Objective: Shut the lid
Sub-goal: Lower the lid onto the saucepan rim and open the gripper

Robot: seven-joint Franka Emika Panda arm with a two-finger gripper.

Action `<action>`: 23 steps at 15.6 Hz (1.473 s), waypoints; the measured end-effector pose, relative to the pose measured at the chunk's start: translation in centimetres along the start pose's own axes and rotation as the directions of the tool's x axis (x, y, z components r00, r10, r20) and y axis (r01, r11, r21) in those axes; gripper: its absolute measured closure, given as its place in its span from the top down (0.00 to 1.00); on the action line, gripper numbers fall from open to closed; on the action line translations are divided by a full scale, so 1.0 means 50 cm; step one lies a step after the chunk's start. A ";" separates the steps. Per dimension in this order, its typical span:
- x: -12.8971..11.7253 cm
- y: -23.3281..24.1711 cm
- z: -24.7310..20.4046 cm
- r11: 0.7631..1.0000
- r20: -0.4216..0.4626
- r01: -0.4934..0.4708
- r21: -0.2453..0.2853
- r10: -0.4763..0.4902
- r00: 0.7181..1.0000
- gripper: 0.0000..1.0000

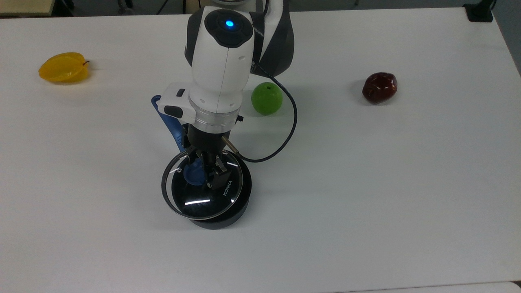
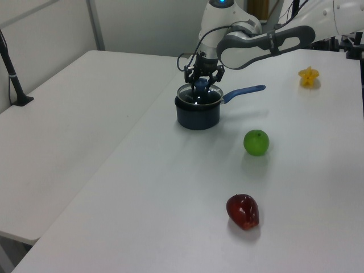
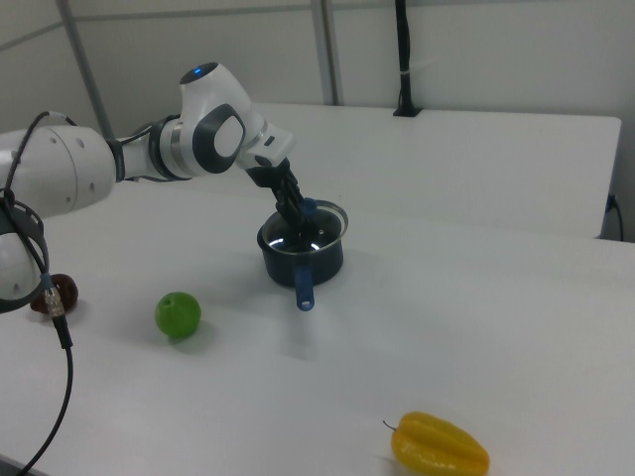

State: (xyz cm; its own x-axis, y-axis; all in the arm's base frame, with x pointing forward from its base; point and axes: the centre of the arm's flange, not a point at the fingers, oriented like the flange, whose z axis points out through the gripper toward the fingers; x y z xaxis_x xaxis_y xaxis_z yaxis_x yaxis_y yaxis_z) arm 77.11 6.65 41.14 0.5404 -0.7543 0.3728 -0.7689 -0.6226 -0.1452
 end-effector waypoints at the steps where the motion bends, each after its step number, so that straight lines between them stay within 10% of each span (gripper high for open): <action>1: -0.001 -0.003 -0.001 1.000 -0.002 0.000 0.002 0.000 1.000 0.58; 17: -0.039 -0.029 0.012 0.999 0.006 0.035 -0.010 -0.035 0.999 0.59; 23: -0.022 -0.025 -0.020 1.000 0.007 0.025 -0.003 -0.025 1.000 1.00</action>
State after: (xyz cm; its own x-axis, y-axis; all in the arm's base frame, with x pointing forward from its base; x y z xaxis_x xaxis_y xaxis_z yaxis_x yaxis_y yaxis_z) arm 77.14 8.49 41.83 0.5615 -0.7402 0.3698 -0.7564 -0.6403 -0.1332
